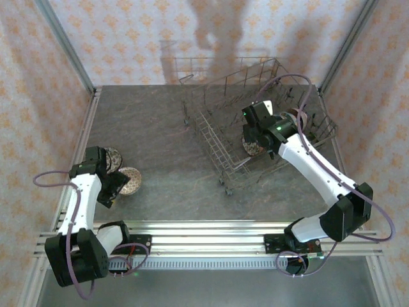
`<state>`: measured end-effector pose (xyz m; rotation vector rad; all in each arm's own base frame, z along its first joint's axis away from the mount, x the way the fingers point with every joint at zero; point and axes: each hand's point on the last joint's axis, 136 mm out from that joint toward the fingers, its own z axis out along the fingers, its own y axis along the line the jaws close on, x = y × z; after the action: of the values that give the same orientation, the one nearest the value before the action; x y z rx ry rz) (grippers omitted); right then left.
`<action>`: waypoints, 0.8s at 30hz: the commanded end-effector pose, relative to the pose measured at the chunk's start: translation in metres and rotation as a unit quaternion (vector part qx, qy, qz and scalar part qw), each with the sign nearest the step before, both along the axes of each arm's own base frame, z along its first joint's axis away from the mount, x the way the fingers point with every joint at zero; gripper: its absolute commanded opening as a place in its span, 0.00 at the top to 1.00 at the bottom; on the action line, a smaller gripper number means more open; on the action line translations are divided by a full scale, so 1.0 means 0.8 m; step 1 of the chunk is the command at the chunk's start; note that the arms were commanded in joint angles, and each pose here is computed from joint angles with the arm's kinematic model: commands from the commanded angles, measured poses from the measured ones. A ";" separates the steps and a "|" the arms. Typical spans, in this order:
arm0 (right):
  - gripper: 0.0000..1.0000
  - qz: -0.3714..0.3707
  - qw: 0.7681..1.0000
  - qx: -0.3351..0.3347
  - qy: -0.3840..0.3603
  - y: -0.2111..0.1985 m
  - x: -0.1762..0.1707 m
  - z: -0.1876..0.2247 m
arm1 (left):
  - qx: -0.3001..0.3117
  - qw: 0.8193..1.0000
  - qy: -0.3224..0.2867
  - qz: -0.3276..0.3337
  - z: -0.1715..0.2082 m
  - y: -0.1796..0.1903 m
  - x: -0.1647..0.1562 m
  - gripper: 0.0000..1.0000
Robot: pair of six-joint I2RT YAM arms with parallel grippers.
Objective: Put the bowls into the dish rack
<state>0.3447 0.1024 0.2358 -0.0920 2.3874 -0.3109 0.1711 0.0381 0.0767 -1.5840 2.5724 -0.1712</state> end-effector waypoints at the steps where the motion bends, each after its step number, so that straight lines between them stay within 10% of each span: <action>1: 0.08 0.004 1.000 -0.001 -0.001 0.001 0.005 0.000 | -0.008 1.000 -0.001 0.018 -0.013 0.003 0.008 0.25; 24: 0.08 -0.004 1.000 -0.007 0.006 -0.012 -0.006 0.004 | -0.047 0.998 -0.034 0.032 -0.044 -0.013 0.021 0.68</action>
<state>0.3466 0.1021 0.2317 -0.0953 2.4003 -0.2995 0.1842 0.0275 0.0421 -1.6417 2.5414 -0.2999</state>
